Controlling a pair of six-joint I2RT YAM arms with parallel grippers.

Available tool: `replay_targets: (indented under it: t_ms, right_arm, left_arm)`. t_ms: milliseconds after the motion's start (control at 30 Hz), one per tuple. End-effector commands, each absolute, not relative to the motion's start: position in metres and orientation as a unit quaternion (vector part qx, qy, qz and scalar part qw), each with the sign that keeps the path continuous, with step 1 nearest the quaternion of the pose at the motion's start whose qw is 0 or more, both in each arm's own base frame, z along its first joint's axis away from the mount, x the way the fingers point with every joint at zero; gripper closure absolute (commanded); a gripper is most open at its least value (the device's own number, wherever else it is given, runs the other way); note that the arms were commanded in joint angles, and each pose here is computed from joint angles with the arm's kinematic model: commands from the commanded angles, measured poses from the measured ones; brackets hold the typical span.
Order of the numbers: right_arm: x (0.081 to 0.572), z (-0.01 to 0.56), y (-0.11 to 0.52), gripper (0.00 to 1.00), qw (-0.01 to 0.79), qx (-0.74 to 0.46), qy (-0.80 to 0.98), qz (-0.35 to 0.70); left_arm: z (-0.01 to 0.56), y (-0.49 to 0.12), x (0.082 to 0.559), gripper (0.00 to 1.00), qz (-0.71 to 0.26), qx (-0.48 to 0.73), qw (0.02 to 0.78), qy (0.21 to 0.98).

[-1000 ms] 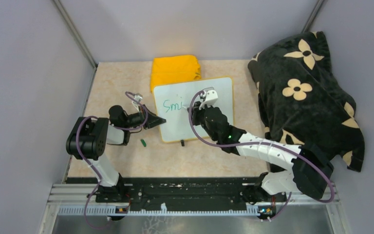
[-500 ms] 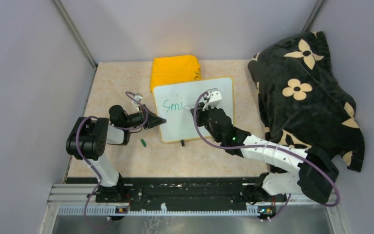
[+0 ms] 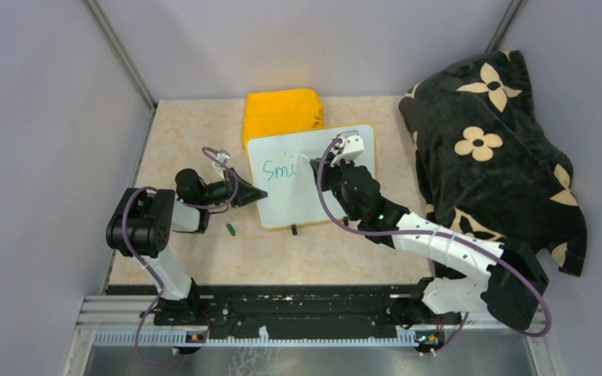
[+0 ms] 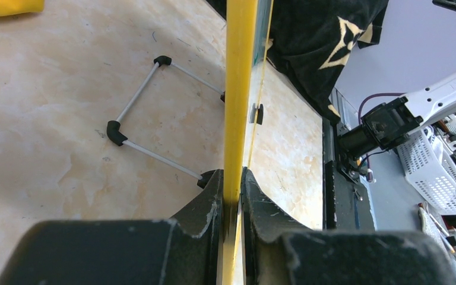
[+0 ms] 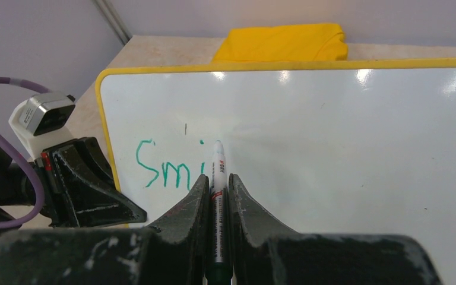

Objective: Write a sentence on the whiteboard

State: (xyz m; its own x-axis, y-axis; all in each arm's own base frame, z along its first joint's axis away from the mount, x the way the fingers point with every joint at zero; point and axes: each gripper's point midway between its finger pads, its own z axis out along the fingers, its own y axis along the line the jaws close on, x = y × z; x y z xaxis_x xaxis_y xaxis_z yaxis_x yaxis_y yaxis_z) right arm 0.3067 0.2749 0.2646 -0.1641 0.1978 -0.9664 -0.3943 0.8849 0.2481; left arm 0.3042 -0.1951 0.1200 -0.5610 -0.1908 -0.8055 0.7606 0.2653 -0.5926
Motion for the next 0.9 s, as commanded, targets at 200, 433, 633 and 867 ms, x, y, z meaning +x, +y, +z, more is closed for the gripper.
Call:
replay_targets:
  t_ms: [200,433,633,867]
  right_arm:
    - [0.312,0.311,0.273,1.0,0.685,-0.062,0.684,0.243]
    - [0.314,0.301,0.271,1.0,0.684,-0.073,0.692,0.219]
    - [0.318,0.296,0.272,1.0,0.682,-0.077,0.697,0.209]
    - [0.316,0.289,0.283,1.0,0.677,-0.088,0.701,0.204]
  left_arm:
    - [0.111,-0.194,0.312,1.0,-0.553,0.198,0.423,0.69]
    - [0.11,-0.194,0.312,1.0,-0.553,0.197,0.421,0.691]
    - [0.109,-0.194,0.312,1.0,-0.553,0.197,0.421,0.692]
    - [0.109,-0.194,0.312,1.0,-0.553,0.197,0.42,0.692]
